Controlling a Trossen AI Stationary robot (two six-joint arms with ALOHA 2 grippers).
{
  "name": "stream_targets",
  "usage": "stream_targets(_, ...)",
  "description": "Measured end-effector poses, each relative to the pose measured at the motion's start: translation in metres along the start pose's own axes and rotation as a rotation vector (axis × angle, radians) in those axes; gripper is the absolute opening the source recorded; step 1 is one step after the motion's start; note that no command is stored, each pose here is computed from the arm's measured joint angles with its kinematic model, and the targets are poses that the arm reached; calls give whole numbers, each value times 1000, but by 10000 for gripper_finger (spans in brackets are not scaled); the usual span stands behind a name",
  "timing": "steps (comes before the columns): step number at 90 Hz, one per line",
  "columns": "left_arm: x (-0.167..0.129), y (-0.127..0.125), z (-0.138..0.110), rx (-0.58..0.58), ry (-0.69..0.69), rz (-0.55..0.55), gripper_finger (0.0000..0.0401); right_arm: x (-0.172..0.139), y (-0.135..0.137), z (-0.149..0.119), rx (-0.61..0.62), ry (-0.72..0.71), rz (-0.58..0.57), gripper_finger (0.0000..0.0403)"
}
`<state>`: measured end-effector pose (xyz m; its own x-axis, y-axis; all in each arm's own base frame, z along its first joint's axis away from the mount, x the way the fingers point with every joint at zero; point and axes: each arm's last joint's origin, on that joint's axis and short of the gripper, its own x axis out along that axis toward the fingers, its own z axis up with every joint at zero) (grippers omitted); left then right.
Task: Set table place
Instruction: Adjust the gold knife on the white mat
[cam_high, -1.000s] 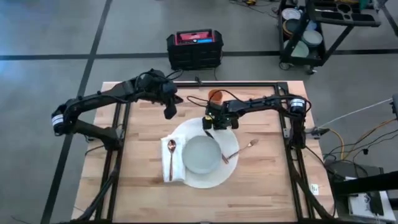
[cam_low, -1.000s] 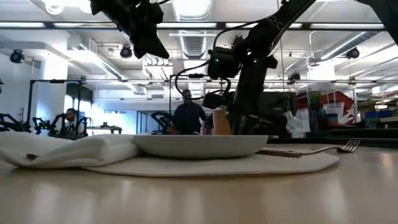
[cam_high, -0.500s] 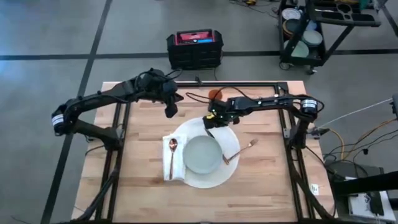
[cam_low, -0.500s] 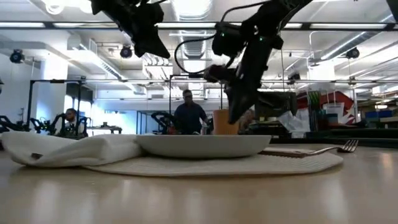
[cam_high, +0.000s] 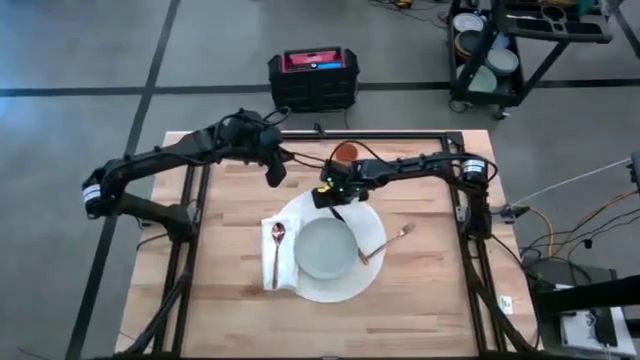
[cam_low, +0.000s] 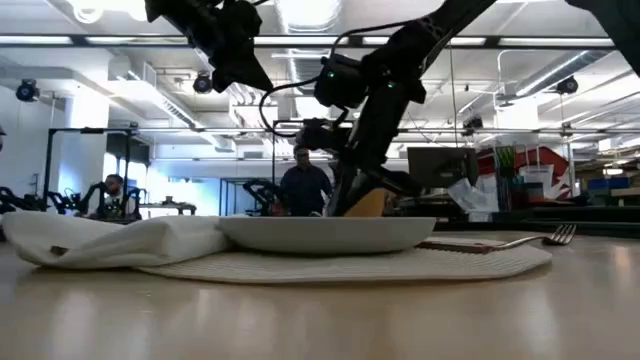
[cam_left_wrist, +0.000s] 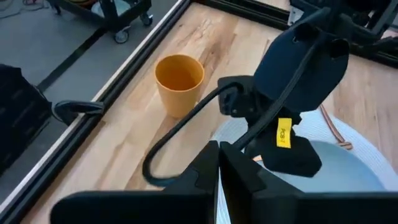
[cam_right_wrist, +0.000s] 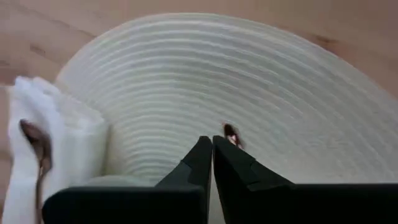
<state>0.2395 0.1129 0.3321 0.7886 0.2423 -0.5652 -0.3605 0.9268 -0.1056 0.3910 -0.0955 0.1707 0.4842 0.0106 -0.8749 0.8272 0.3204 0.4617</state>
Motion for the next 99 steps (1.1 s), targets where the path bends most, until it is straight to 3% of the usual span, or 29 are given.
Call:
stream_targets(31, 0, 0, 0, 3, -5, 0, 0, 1, -1, -3, -9, 12, -7, 0)
stream_targets(47, 0, 0, 0, 4, -5, 0, 0, 7, 0, -15, -22, 99, -7, 0)
stream_targets(99, 0, 0, 0, 4, -6, 13, 0, 20, -1, -19, -23, 106, -30, 0)
